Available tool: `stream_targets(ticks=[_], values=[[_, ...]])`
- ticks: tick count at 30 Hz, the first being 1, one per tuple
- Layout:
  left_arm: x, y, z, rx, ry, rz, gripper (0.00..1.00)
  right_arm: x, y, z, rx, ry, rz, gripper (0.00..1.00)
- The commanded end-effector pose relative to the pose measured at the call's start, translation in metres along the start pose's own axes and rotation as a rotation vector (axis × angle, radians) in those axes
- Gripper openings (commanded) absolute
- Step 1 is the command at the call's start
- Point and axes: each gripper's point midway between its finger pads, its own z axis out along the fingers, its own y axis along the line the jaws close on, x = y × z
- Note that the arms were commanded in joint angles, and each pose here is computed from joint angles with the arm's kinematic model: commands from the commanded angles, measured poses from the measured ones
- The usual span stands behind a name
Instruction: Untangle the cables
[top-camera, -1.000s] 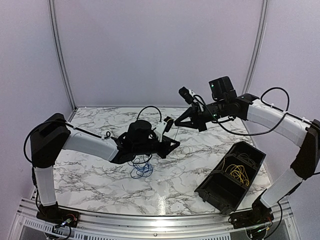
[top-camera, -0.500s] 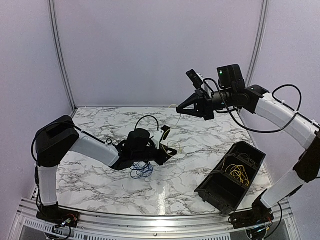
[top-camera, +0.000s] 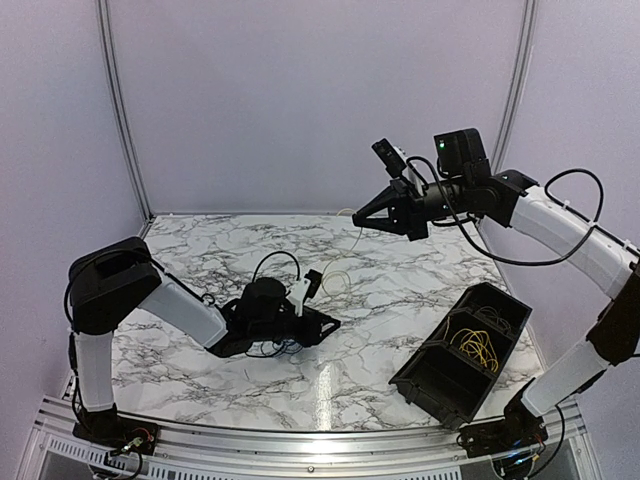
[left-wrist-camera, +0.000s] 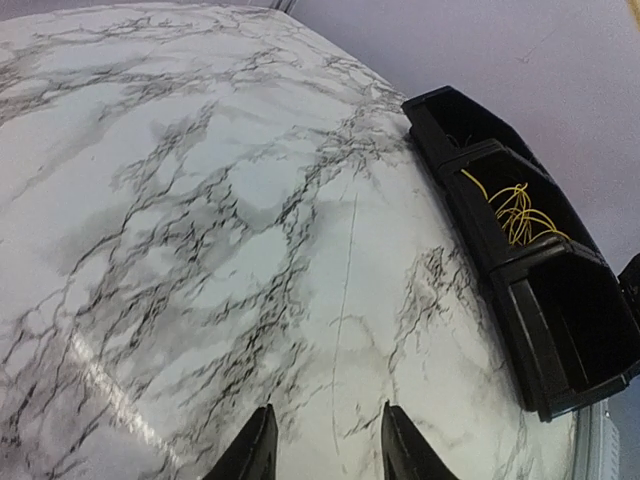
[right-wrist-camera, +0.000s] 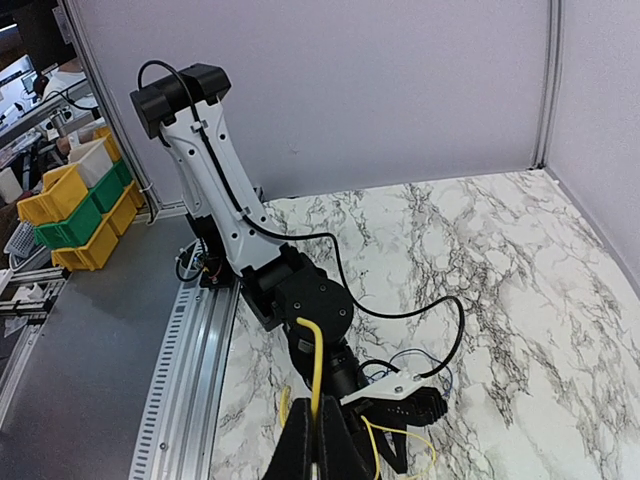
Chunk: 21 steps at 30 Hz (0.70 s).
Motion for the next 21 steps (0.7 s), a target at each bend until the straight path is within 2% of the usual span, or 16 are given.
stream_targets(ticks=[1, 4, 10, 21], values=[[-0.017, -0.004, -0.029, -0.010, -0.116, 0.027, 0.40, -0.012, 0.005, -0.007, 0.015, -0.017, -0.044, 0.00], [-0.026, -0.001, -0.052, -0.064, -0.220, 0.090, 0.48, -0.012, 0.006, -0.007, 0.013, -0.018, -0.045, 0.00], [-0.051, -0.007, -0.077, -0.131, -0.378, 0.201, 0.53, -0.009, 0.005, -0.006, 0.015, -0.013, -0.041, 0.00], [-0.067, -0.037, -0.075, -0.062, -0.417, 0.300, 0.54, -0.008, 0.004, -0.006, 0.015, -0.011, -0.037, 0.00]])
